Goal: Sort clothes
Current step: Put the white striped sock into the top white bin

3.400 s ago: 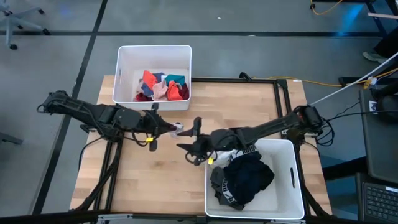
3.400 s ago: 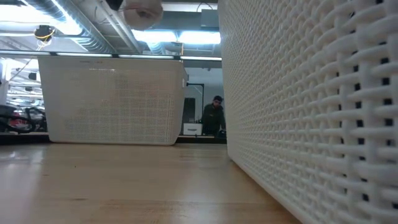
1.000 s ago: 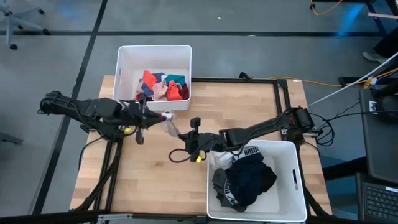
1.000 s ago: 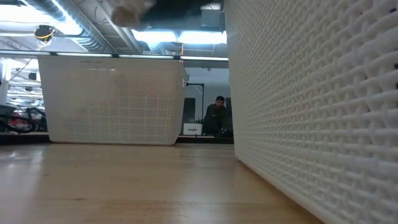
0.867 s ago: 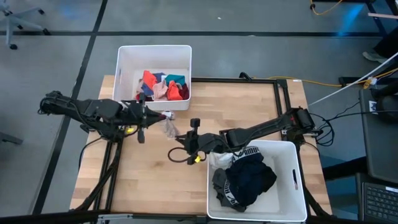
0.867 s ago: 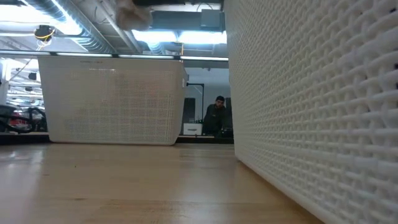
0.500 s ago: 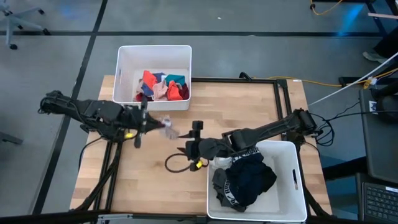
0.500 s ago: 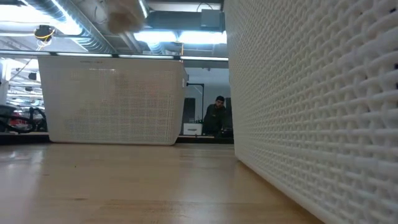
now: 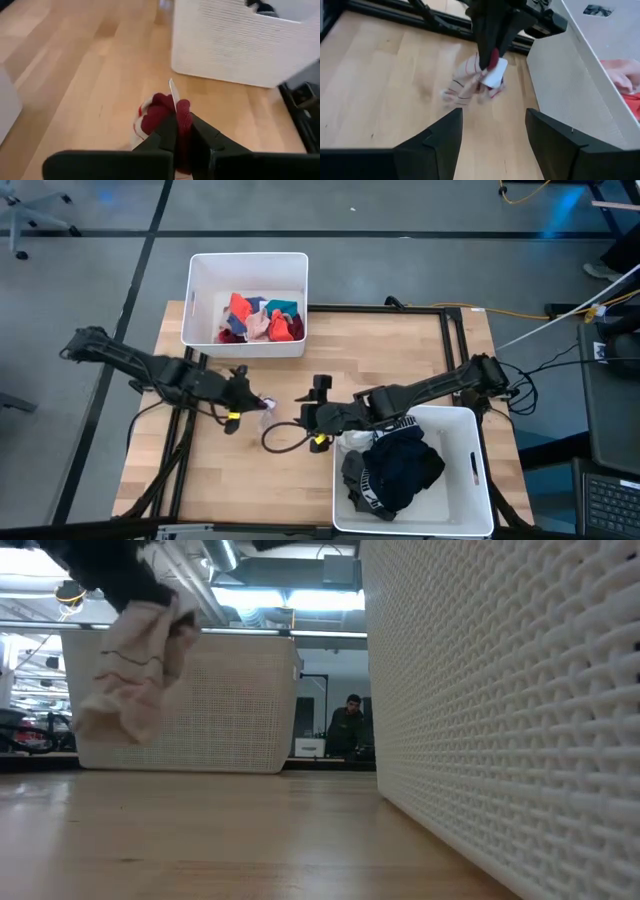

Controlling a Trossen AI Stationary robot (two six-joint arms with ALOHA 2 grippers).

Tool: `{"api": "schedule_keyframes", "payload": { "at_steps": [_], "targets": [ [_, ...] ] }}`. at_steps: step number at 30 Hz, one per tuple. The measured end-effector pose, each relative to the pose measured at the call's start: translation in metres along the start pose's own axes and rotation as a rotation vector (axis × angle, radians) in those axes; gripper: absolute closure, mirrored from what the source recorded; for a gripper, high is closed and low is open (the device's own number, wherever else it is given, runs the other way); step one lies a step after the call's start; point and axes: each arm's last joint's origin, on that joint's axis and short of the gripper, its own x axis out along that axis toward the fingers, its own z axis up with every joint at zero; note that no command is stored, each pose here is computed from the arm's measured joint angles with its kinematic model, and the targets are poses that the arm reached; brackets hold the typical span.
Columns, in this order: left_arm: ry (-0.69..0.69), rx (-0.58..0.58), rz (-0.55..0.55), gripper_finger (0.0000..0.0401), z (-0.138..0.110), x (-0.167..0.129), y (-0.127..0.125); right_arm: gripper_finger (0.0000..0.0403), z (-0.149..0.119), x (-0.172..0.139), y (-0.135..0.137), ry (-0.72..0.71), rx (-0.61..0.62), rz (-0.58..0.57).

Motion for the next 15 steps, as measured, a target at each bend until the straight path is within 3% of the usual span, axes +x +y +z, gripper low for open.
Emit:
{"api": "schedule_keyframes", "payload": {
  "at_steps": [4, 9, 15],
  "targets": [
    [0.003, -0.051, 0.046, 0.0355, -0.003, 0.010, 0.007, 0.0187, -0.005, 0.005, 0.003, 0.003, -0.001, 0.006],
    [0.030, -0.093, 0.101, 0.0283, -0.003, 0.021, 0.016, 0.0187, -0.010, 0.008, 0.005, 0.005, -0.001, 0.009],
    [0.133, -0.137, 0.058, 0.0222, -0.005, 0.019, 0.016, 0.0187, -0.013, 0.008, 0.006, 0.033, 0.013, 0.026]
  ]
}}
